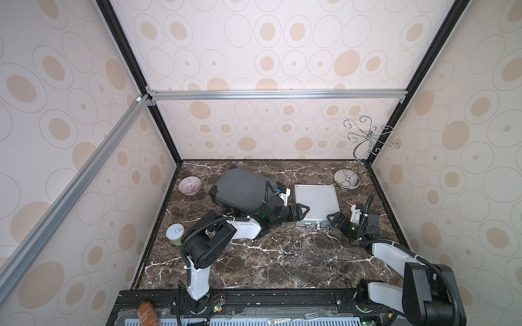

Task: Open the poker set cases
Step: Open the case lid on the poker set case.

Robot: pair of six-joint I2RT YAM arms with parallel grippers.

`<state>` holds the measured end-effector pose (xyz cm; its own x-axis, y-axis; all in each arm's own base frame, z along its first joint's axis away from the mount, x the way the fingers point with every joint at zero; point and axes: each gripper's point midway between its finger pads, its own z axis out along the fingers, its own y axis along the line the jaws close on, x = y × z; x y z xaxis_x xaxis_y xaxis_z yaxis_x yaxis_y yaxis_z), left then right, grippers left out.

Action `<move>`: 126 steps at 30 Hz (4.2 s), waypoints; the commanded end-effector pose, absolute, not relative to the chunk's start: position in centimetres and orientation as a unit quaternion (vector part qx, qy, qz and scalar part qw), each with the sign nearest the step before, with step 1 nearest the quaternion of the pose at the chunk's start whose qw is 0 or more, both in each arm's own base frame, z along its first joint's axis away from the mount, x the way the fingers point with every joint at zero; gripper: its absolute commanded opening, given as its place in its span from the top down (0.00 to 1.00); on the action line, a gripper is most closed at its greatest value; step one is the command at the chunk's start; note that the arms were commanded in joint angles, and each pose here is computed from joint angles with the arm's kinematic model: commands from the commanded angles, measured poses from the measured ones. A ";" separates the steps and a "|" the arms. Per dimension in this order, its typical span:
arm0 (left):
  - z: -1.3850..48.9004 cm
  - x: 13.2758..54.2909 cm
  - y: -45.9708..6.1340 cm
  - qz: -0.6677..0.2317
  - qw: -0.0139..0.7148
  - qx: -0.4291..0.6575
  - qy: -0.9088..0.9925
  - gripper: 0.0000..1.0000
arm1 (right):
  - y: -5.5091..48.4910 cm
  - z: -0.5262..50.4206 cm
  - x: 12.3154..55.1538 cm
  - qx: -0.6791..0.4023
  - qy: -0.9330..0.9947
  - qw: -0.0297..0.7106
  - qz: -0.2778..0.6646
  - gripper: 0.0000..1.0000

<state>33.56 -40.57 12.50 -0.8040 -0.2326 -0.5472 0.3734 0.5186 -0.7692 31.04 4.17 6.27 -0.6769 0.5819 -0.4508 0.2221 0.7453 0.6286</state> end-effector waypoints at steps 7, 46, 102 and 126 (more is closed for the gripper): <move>11.2 33.7 -40.3 -0.469 0.305 0.034 0.828 0.05 | 3.8 7.9 32.2 0.193 0.880 0.352 0.256 0.04; 16.1 32.5 -43.7 -0.619 0.263 0.023 0.740 0.02 | 6.0 10.9 33.0 0.167 0.854 0.363 0.334 0.13; 10.2 32.2 -38.0 -0.335 0.377 0.086 0.859 0.08 | 6.7 18.4 36.0 0.148 0.818 0.406 0.379 0.00; 3.9 35.6 -39.2 -0.189 0.347 0.155 0.905 0.39 | 7.3 21.8 41.8 0.115 0.816 0.426 0.373 0.00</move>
<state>35.34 -39.75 4.99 -0.7139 0.0948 -0.6938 0.4117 0.8583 -0.3063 40.84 6.42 20.03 -0.6262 0.5340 -0.5681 -0.0660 0.6897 0.7211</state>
